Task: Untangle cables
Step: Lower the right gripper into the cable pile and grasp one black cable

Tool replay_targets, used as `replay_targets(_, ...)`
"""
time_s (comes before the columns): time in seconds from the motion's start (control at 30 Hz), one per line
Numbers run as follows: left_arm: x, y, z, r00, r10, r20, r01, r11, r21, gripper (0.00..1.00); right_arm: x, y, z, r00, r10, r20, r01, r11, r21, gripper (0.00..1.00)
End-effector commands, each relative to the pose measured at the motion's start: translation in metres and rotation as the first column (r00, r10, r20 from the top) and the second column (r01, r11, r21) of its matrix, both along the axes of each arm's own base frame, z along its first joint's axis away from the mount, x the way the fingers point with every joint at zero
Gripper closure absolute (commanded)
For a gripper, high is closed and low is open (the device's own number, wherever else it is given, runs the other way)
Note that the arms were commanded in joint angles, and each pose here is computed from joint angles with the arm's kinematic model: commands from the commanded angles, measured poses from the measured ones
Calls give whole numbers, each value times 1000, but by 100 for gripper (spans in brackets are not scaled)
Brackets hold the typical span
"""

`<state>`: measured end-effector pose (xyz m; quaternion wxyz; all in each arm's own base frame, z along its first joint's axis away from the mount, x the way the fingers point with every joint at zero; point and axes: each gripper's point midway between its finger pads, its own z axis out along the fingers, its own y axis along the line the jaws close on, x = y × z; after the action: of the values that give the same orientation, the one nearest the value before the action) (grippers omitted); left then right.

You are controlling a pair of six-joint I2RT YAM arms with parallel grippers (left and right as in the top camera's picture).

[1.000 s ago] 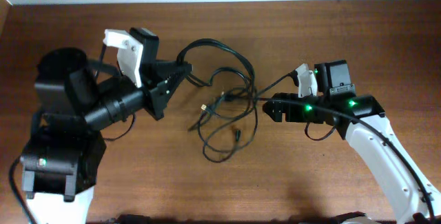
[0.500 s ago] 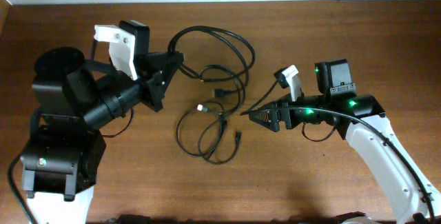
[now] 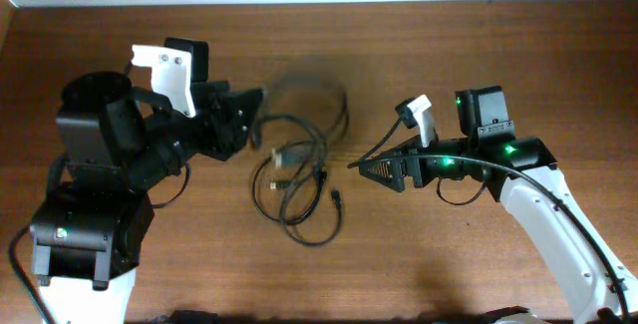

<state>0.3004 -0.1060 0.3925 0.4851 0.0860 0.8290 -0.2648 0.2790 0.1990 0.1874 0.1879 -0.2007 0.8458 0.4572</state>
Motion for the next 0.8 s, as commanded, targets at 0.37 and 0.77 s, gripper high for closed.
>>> replay_targets(0.37, -1, 45, -54, 951, 247, -187, -212, 959, 187, 1, 1, 1, 5, 999, -21, -42, 22, 1000, 22, 12)
replay_targets(0.77, 7, 72, -126, 830, 388, -400, -230, 892, 389, 1, -8, 22, -18, 999, -21, -30, 17, 990, -139, 2)
